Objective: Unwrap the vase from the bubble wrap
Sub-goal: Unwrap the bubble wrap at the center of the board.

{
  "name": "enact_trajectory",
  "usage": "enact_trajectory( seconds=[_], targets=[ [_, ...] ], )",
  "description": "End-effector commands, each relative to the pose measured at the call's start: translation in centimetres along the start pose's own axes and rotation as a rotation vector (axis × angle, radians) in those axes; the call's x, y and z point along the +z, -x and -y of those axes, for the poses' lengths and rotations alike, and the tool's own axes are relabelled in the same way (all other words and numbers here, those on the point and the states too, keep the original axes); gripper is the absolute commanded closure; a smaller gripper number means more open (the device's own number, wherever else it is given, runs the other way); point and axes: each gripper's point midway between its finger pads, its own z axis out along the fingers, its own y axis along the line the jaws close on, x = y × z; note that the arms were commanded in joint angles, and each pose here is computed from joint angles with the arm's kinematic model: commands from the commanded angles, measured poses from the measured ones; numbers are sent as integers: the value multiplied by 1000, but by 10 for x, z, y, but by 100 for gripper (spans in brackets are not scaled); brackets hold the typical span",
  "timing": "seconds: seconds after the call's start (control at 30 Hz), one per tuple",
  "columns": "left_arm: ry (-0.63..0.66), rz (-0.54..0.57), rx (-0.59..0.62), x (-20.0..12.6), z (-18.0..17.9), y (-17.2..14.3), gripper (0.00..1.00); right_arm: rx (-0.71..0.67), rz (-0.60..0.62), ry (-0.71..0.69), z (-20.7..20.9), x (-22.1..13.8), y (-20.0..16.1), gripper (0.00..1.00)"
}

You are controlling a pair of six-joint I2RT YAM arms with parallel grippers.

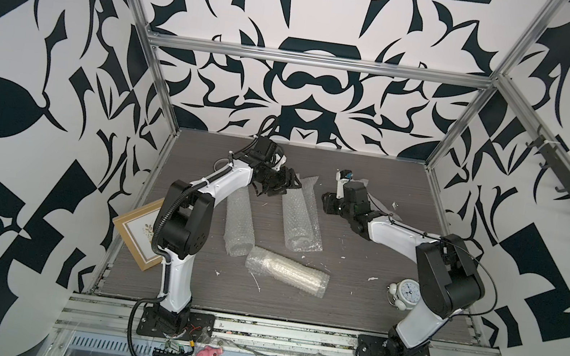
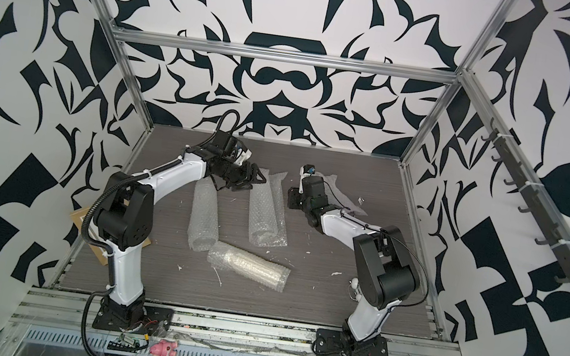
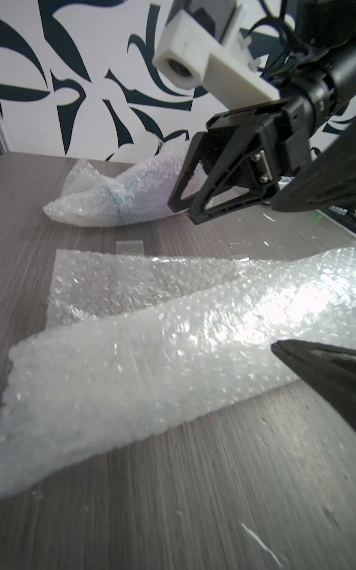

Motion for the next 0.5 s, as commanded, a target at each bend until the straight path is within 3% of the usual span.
enact_trajectory(
  seconds=[0.0,0.47],
  targets=[
    [84,-40,1,-7,-21,-20,30,-13,-53,52,-27,-6,-15,54],
    [111,-63,-57,-8,-49,-39,29,-93,-164,49,-29,29,-25,52]
  ],
)
